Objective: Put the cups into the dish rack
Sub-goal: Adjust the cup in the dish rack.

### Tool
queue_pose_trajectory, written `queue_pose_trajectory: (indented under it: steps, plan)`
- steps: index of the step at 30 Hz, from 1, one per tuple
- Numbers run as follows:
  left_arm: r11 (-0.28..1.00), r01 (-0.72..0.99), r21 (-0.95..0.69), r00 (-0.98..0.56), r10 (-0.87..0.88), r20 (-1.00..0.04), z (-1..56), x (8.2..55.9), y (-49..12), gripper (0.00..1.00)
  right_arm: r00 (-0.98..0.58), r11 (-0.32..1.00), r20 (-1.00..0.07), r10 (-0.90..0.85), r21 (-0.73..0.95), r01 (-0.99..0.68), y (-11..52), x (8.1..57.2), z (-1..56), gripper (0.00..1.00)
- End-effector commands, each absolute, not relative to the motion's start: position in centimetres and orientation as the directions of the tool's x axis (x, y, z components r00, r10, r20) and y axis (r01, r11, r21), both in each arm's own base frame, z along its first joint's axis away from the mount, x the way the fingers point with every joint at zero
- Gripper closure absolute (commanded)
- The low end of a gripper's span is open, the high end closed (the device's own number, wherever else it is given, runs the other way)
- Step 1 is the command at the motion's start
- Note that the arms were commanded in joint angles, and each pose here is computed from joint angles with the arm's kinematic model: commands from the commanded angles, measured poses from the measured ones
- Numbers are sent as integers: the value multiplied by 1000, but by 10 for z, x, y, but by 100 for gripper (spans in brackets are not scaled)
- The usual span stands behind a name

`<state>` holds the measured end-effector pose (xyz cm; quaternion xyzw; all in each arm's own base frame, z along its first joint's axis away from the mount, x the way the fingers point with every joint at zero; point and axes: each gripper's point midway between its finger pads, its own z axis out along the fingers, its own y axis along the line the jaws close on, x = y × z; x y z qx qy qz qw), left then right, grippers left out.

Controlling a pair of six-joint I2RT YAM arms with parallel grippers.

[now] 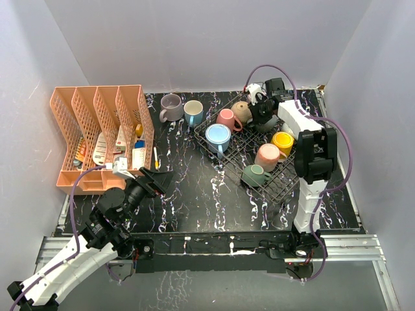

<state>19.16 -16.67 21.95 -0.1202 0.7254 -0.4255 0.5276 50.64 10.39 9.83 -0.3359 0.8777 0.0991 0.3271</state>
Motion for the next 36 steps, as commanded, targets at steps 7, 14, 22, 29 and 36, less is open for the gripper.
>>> queue_pose_trajectory:
  steps: [7,14,22,29,36]
  plan:
    - [633,295,-715,-379,-610,-696,247,194,-163,3,-411,654,-791,-452,19,-756,134,463,180,87]
    - [734,286,-616,-374,-506,-777,259,204,-162,3,-263,445,-913,-311,105,-890,172,380,237,78]
    - [895,246,-372,-472,-225,-852,263,235,-179,10,-151,273,-978,-140,109,-956,180,314,254,68]
    - [971,204,-127,-532,1,-847,255,292,-191,24,-123,264,-992,-30,111,-958,156,291,269,68]
    - [942,212,-262,-616,-80,-784,248,373,-197,39,-131,303,-991,-25,118,-946,146,295,271,68]
